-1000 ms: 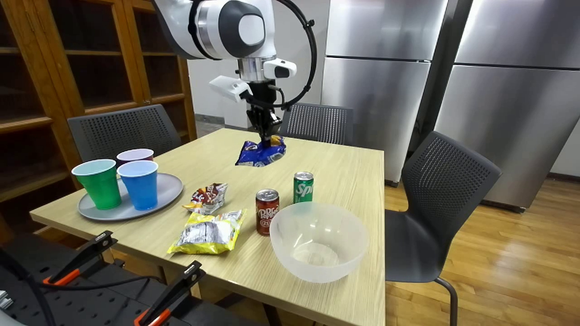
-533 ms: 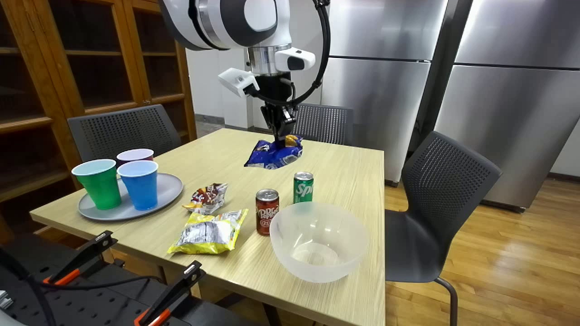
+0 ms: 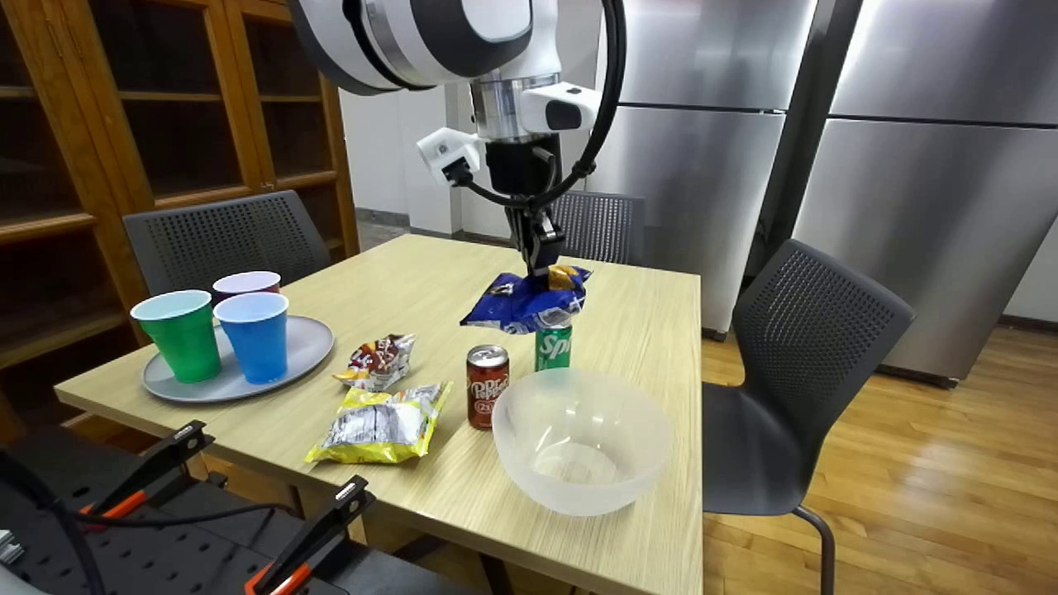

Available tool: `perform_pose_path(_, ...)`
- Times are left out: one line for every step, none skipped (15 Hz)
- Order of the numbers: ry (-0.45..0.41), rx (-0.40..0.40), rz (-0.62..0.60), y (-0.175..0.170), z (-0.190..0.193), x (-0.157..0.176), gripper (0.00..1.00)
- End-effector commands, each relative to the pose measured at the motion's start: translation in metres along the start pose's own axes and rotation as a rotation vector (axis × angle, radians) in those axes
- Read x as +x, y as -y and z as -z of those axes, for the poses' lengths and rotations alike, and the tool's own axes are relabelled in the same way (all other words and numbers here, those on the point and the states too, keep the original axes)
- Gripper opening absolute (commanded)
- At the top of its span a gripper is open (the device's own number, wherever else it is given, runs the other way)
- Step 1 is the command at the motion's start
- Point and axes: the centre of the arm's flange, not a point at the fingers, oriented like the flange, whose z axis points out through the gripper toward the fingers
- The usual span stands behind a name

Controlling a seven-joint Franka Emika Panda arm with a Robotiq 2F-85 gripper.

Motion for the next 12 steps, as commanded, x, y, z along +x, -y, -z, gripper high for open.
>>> perform_pose_path(-0.007, -0.036, -0.092, -0.031, 0.003, -0.011, 0.00)
perform_pose_path(0.002, -0.048, -0.115, -0.039, -0.001, -0.010, 0.00)
perform_pose_path(0.008, -0.060, -0.138, -0.045, -0.005, -0.010, 0.00)
perform_pose_path(0.017, -0.071, -0.162, -0.051, -0.011, -0.008, 0.00)
perform_pose_path(0.025, -0.079, -0.183, -0.056, -0.014, -0.008, 0.00)
perform_pose_path(0.032, -0.087, -0.207, -0.060, -0.020, -0.006, 0.00)
perform_pose_path(0.042, -0.094, -0.229, -0.063, -0.024, -0.004, 0.00)
perform_pose_path(0.048, -0.103, -0.252, -0.066, -0.030, -0.001, 0.00)
perform_pose_path(0.056, -0.112, -0.271, -0.069, -0.034, 0.001, 0.00)
perform_pose_path(0.066, -0.120, -0.289, -0.073, -0.040, 0.003, 0.00)
perform_pose_path(0.076, -0.128, -0.306, -0.075, -0.045, 0.004, 0.00)
perform_pose_path(0.084, -0.137, -0.322, -0.078, -0.051, 0.006, 0.00)
